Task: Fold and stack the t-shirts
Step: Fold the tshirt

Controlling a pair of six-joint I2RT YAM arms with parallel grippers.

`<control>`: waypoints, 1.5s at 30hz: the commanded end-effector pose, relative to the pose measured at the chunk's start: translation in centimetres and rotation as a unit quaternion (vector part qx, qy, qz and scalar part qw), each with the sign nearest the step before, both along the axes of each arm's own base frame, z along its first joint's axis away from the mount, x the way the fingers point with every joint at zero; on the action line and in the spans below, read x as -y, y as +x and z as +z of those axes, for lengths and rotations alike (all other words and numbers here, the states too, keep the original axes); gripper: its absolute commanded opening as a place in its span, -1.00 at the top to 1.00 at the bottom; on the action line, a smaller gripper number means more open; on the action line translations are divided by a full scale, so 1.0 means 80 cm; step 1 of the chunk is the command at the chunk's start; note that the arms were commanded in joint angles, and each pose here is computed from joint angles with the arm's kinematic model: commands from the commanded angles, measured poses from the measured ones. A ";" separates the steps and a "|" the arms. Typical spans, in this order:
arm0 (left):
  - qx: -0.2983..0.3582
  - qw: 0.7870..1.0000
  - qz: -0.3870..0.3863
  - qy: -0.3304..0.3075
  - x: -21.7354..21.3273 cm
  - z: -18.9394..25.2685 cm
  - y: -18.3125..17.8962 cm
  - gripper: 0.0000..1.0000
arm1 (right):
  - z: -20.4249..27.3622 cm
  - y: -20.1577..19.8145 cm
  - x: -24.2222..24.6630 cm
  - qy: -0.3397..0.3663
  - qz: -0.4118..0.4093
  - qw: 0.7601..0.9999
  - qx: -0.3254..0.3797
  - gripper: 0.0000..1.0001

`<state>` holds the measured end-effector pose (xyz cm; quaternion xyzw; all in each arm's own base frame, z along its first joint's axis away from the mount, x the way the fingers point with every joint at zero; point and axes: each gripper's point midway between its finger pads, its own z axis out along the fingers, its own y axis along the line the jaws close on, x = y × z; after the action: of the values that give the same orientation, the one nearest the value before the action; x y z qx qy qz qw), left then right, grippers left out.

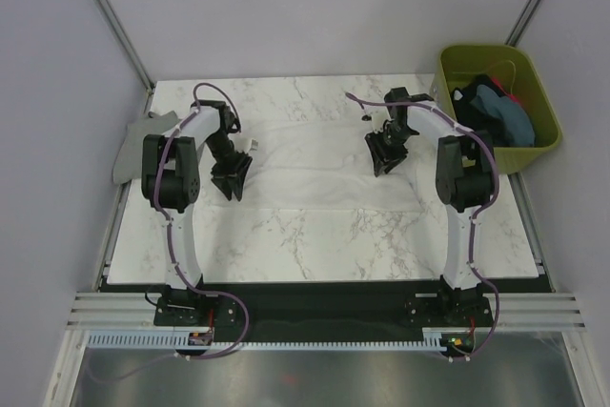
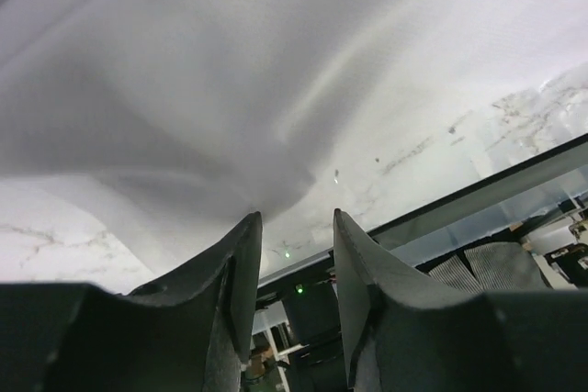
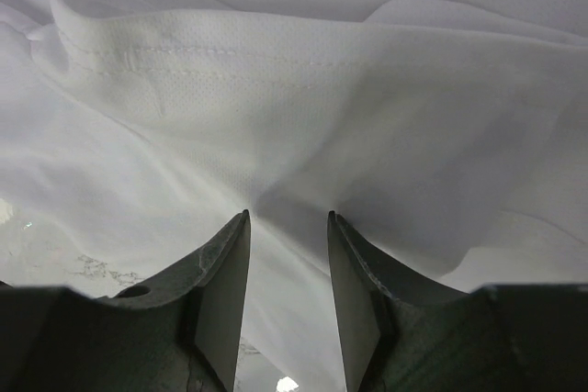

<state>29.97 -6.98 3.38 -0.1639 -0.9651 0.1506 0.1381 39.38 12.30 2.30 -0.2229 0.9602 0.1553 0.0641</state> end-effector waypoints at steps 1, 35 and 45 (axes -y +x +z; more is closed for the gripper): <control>0.089 0.996 -0.002 -0.024 0.012 0.079 0.027 0.13 | 0.073 0.027 0.001 0.004 0.012 0.997 0.077 0.05; 0.436 0.895 0.092 -0.028 -0.035 0.100 0.342 0.04 | 0.063 0.348 0.033 0.113 -0.194 0.916 0.333 -0.36; 0.401 0.910 0.101 -0.041 -0.028 0.079 0.319 0.04 | 0.022 0.356 0.020 0.119 -0.195 0.918 0.325 -0.30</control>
<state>55.33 -4.13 7.90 -0.1234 -0.9504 0.1085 -0.2639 66.85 9.74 3.47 -0.0573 0.8964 0.1607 0.4092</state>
